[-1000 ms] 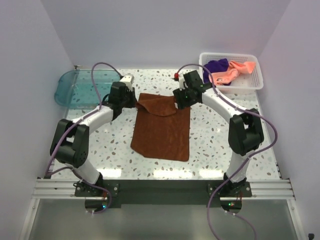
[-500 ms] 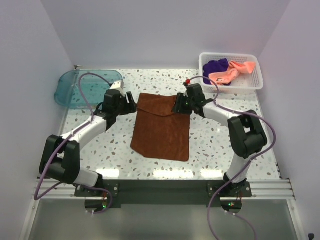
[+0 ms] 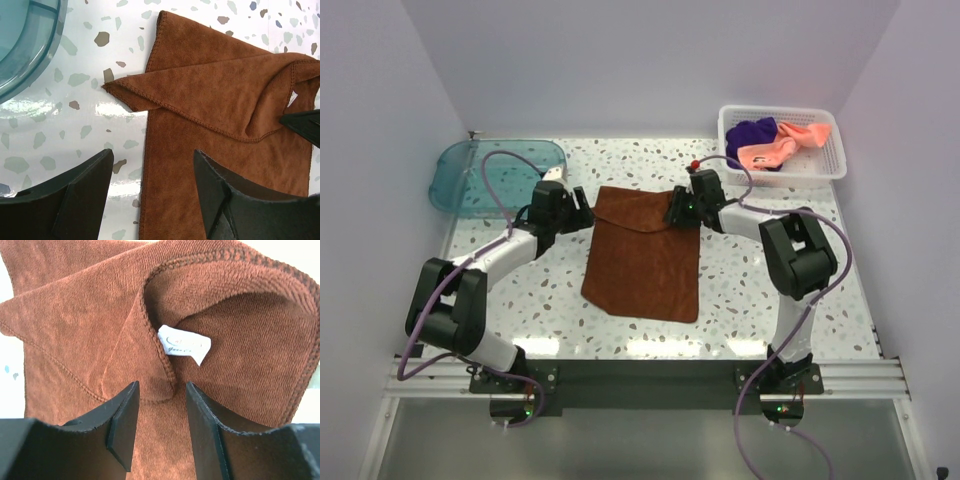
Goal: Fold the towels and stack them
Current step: Fold the towel
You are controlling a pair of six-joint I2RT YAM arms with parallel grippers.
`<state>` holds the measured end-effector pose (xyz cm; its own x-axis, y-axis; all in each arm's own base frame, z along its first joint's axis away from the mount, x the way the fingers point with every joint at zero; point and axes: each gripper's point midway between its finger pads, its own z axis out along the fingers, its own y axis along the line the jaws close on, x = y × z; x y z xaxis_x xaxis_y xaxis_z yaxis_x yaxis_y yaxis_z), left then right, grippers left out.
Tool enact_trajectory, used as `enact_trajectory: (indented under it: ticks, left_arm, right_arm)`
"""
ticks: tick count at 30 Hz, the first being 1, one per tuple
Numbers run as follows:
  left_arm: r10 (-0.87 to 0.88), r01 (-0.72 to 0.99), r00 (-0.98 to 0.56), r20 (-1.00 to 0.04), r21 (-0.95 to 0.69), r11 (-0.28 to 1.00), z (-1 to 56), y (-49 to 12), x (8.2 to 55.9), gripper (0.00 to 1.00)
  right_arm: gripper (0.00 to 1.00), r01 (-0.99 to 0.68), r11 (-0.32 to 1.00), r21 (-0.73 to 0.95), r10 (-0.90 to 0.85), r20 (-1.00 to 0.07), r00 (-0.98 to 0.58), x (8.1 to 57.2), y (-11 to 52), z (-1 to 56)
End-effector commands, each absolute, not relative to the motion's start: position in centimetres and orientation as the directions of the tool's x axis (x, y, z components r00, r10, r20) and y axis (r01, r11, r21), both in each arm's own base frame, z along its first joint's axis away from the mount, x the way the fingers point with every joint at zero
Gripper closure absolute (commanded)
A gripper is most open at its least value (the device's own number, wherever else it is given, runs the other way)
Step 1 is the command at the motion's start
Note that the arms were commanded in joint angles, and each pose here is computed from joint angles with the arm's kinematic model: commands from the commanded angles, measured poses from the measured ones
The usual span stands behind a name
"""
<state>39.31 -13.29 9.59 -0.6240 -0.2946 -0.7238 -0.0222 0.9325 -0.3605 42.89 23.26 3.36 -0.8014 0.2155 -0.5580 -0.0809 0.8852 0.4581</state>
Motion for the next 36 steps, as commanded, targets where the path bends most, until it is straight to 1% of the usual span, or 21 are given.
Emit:
enact_trajectory:
  ticks: [1,8,13,16,17,19,20,22,23,30,32,34,35,36]
  left_arm:
    - [-0.328,-0.015,-0.557,-0.762,-0.386,0.922,12.1,-13.2,40.6,0.30]
    - [-0.328,-0.012,-0.568,-0.755,-0.391,0.920,11.8,-13.3,40.4,0.30]
    - [-0.328,-0.008,-0.568,-0.755,-0.394,0.919,11.9,-13.4,40.4,0.30]
    - [-0.326,-0.002,-0.570,-0.754,-0.396,0.918,11.9,-13.5,40.4,0.30]
    - [-0.326,-0.003,-0.571,-0.753,-0.395,0.919,11.8,-13.5,40.3,0.30]
    - [-0.326,-0.003,-0.571,-0.753,-0.395,0.919,11.8,-13.5,40.3,0.30]
    - [-0.326,-0.004,-0.571,-0.754,-0.395,0.919,11.9,-13.5,40.3,0.30]
    - [-0.326,-0.004,-0.571,-0.754,-0.395,0.919,11.9,-13.4,40.3,0.30]
    - [-0.329,-0.007,-0.567,-0.755,-0.394,0.919,12.1,-13.4,40.3,0.30]
    - [-0.346,-0.024,-0.549,-0.761,-0.400,0.916,12.8,-13.0,40.2,0.30]
    - [-0.355,-0.027,-0.548,-0.758,-0.408,0.913,13.0,-13.0,40.0,0.30]
    - [-0.363,-0.031,-0.550,-0.752,-0.416,0.909,12.9,-13.1,39.8,0.30]
    - [-0.366,-0.032,-0.552,-0.749,-0.420,0.907,12.8,-13.1,39.7,0.30]
    - [-0.369,-0.038,-0.556,-0.745,-0.421,0.906,12.5,-13.1,39.5,0.30]
  right_arm:
    - [0.54,-0.127,0.868,0.481,0.230,-0.615,-0.754,45.2,24.2,5.3]
    - [0.59,-0.149,0.862,0.484,0.211,-0.611,-0.763,45.3,24.7,5.1]
    - [0.60,-0.150,0.861,0.487,0.204,-0.600,-0.774,45.1,24.8,4.6]
    - [0.66,-0.152,0.860,0.487,0.201,-0.596,-0.778,45.0,24.8,4.4]
    - [0.70,-0.152,0.861,0.486,0.199,-0.596,-0.778,45.0,24.8,4.4]
    - [0.75,-0.154,0.861,0.484,0.196,-0.596,-0.778,44.9,24.8,4.5]
    - [0.83,-0.155,0.864,0.479,0.193,-0.600,-0.776,44.9,24.7,4.6]
    - [0.93,-0.166,0.868,0.468,0.184,-0.613,-0.768,45.0,24.5,5.5]
    - [1.00,-0.166,0.871,0.462,0.182,-0.618,-0.765,45.0,24.4,5.8]
    - [1.00,-0.191,0.900,0.393,0.136,-0.666,-0.733,44.7,23.1,11.1]
    - [1.00,-0.185,0.909,0.374,0.120,-0.658,-0.743,43.8,22.4,12.3]
    - [1.00,-0.178,0.913,0.367,0.111,-0.644,-0.757,42.6,21.9,12.3]
    - [1.00,-0.185,0.910,0.370,0.117,-0.658,-0.744,42.1,21.7,13.3]
    - [1.00,-0.174,0.915,0.365,0.112,-0.642,-0.759,41.2,21.2,12.3]
